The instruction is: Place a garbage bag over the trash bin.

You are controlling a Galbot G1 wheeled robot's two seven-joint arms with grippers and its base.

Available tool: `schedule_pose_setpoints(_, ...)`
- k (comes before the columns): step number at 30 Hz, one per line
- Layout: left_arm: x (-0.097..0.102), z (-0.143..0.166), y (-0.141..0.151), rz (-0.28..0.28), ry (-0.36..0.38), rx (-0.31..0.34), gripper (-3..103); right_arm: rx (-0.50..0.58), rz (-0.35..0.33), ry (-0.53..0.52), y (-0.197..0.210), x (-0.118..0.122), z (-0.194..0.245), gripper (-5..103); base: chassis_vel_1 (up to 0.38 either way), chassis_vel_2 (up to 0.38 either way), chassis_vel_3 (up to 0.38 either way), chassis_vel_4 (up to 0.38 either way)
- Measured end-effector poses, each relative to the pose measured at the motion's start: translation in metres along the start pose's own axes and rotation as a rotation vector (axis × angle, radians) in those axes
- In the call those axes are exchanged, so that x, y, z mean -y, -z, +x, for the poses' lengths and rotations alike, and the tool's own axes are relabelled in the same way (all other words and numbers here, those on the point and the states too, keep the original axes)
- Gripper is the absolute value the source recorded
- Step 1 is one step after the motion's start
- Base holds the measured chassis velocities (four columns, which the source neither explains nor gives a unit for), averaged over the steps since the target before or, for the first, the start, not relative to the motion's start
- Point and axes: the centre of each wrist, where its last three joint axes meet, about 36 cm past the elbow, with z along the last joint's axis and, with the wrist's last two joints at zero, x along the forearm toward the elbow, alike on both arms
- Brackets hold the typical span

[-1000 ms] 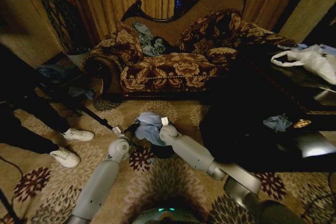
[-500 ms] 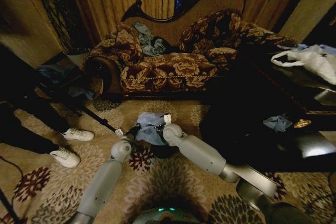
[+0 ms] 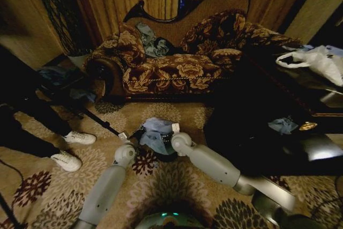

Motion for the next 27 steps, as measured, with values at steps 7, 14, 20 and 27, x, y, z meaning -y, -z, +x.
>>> schedule_pose_setpoints(7,0.002,0.004,-0.004,0.008,0.015,-0.013,0,0.082,0.003,0.002,-0.006,-0.018,-0.017,100,0.0,0.0,0.0,0.0)
schedule_pose_setpoints(14,0.003,0.013,-0.001,0.015,0.02,-0.007,0,0.038,-0.016,-0.026,0.005,-0.042,-0.038,100,0.0,0.0,0.0,0.0)
schedule_pose_setpoints(20,0.002,0.014,-0.002,0.024,0.027,-0.008,0,0.027,-0.019,-0.071,0.01,-0.042,-0.06,100,0.0,0.0,0.0,0.0)
schedule_pose_setpoints(27,0.005,0.014,-0.001,0.032,0.03,-0.004,0,0.055,-0.04,-0.129,0.024,-0.038,-0.067,100,0.0,0.0,0.0,0.0)
